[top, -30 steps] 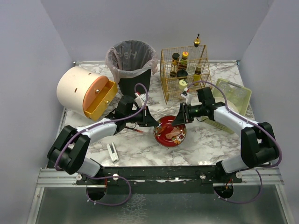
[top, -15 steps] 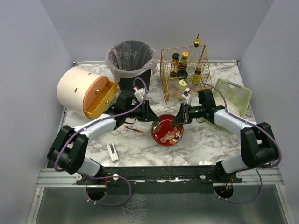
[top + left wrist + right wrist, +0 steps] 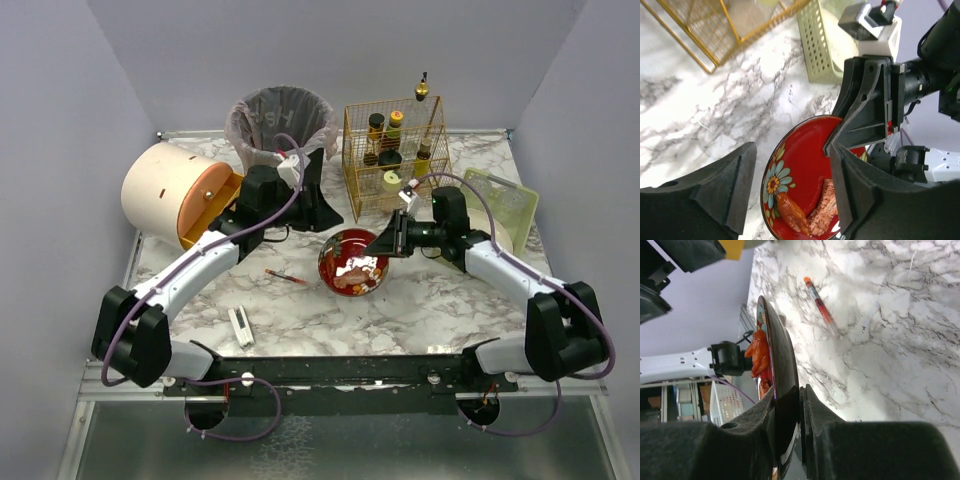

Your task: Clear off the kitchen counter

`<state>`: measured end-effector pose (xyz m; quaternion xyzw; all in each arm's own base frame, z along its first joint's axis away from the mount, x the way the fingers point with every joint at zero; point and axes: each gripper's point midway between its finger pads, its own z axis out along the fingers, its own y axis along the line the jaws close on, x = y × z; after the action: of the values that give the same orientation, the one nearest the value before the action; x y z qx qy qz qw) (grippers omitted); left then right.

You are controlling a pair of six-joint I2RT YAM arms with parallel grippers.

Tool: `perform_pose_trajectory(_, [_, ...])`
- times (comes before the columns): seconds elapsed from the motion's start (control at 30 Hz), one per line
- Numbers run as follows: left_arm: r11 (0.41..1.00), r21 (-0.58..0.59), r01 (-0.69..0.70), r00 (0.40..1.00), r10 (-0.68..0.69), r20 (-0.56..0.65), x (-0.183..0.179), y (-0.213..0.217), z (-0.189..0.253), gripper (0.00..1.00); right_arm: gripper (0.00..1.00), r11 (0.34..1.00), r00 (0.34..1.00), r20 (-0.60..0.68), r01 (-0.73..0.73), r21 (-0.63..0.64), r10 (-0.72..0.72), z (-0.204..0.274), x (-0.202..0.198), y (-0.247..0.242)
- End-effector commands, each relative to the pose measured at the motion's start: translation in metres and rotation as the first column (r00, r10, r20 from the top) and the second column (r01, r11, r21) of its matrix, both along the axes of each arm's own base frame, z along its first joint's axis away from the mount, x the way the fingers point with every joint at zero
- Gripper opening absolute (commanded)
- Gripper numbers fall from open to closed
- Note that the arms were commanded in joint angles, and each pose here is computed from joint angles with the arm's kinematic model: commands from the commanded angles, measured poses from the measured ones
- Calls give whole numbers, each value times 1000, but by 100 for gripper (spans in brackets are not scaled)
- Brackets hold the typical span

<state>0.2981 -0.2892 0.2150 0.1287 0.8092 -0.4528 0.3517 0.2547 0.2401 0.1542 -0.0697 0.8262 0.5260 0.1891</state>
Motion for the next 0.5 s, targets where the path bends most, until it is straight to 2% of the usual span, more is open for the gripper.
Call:
perform_pose_trajectory(0.0, [994, 24, -104, 983, 99, 157, 17, 18, 54, 69, 0, 988, 991, 46, 123, 94, -127, 46, 16, 3])
perform_pose_trajectory(0.2, [965, 45, -260, 924, 235, 302, 32, 45, 107, 80, 0, 929, 940, 21, 332, 164, -340, 79, 38, -6])
perform_pose_trajectory(0.3, [925, 75, -373, 874, 323, 363, 41, 67, 125, 86, 0, 863, 882, 2, 459, 212, -470, 98, 52, -17])
perform_pose_trajectory(0.47, [853, 111, -510, 795, 418, 439, 47, 100, 145, 91, 0, 768, 805, 6, 564, 303, -593, 137, 71, -29])
